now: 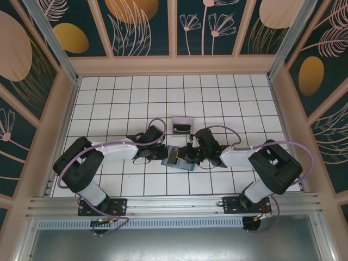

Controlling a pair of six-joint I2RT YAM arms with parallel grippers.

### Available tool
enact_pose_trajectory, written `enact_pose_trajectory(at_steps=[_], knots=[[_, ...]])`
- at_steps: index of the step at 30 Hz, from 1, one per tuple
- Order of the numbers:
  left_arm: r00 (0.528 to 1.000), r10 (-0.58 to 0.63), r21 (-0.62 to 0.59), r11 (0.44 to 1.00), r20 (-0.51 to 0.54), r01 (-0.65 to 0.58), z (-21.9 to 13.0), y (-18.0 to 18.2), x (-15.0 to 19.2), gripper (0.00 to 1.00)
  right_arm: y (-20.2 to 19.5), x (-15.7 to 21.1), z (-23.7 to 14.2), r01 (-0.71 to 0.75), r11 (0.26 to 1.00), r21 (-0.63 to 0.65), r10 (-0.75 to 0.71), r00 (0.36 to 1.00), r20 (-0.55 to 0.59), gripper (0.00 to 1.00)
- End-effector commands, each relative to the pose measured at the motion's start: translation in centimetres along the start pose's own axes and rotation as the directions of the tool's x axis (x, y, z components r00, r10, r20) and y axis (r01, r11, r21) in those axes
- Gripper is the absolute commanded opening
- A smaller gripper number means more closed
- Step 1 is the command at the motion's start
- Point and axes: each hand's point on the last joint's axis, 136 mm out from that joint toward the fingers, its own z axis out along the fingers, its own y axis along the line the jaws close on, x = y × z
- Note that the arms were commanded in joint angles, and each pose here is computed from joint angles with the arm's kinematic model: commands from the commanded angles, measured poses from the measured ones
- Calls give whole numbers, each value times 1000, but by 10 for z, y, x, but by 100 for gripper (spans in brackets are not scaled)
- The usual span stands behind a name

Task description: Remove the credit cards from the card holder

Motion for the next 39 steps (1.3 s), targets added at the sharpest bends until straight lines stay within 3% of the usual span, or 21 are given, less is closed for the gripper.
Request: enact_pose_trajectory(at_steps=[1, 11, 22, 39], knots=[[991, -24, -74, 997, -130, 15, 11, 21, 35, 20, 3, -1, -5, 6, 1000, -14, -6, 1000, 15, 12], [992, -24, -75, 997, -125, 15, 10, 20, 34, 20, -1, 0, -7, 8, 1000, 3, -8, 1000, 19, 5], [994, -28, -78, 997, -107, 19, 6, 19, 31, 19, -25, -1, -14, 7, 991, 134, -11, 1000, 27, 4], [995, -31, -82, 996, -91, 24, 0, 18, 28, 19, -38, 2, -41, 14, 975, 223, -25, 999, 46, 1]])
